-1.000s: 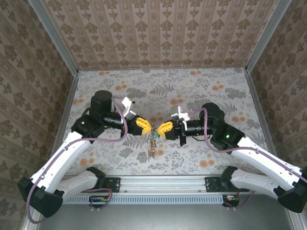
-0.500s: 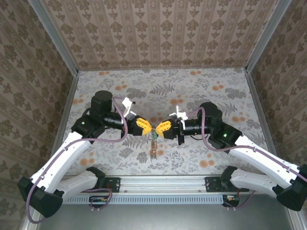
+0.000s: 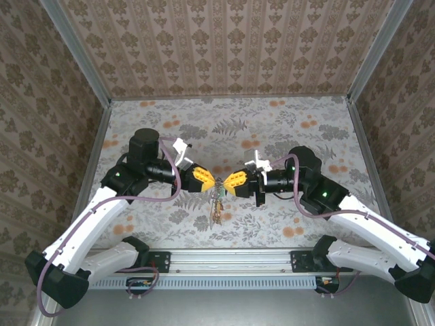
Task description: Put the keys on the keyring
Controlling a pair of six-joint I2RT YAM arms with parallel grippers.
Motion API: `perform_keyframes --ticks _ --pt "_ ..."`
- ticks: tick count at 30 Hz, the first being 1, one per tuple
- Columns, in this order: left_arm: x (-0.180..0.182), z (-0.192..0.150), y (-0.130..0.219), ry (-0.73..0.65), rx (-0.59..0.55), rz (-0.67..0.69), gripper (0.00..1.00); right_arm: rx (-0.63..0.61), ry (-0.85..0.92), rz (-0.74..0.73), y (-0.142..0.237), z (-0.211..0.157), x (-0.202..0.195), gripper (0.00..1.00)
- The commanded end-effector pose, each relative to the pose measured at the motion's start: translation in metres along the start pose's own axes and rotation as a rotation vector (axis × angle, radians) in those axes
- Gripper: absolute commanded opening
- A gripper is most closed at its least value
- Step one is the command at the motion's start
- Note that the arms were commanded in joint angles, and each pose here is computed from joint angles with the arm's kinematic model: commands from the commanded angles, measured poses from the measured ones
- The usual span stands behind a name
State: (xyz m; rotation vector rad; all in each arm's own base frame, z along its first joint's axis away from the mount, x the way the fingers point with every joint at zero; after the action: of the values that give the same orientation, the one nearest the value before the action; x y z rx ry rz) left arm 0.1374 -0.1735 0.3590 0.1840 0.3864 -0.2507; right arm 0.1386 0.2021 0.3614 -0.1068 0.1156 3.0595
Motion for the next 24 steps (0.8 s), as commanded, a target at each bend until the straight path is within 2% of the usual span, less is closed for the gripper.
perform_keyframes --ticks 1,24 --pt "-0.0141 0.01 0.003 -0.08 -0.016 -0.037 0.0 0.006 -0.002 -0.002 0.0006 -0.0032 0.0015 0.0" --pt "-0.0141 0.01 0.003 -0.079 -0.016 -0.037 0.0 0.013 -0.01 -0.015 -0.0005 -0.0081 0.0002 0.0"
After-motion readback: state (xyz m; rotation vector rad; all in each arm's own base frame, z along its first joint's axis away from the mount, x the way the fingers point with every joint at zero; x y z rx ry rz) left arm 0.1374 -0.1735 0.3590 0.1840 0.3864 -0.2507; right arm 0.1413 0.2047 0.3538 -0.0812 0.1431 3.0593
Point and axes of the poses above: each hand's point on the last joint's axis, 136 mm out from that joint toward the fingers, its own y axis back along the fingers, its own x axis along the line the jaws close on, z = x × y, the point moved 10 cm from there along y, back along the fingers, and after that the axes turned 11 degrees about y, right-handed, at the moved point
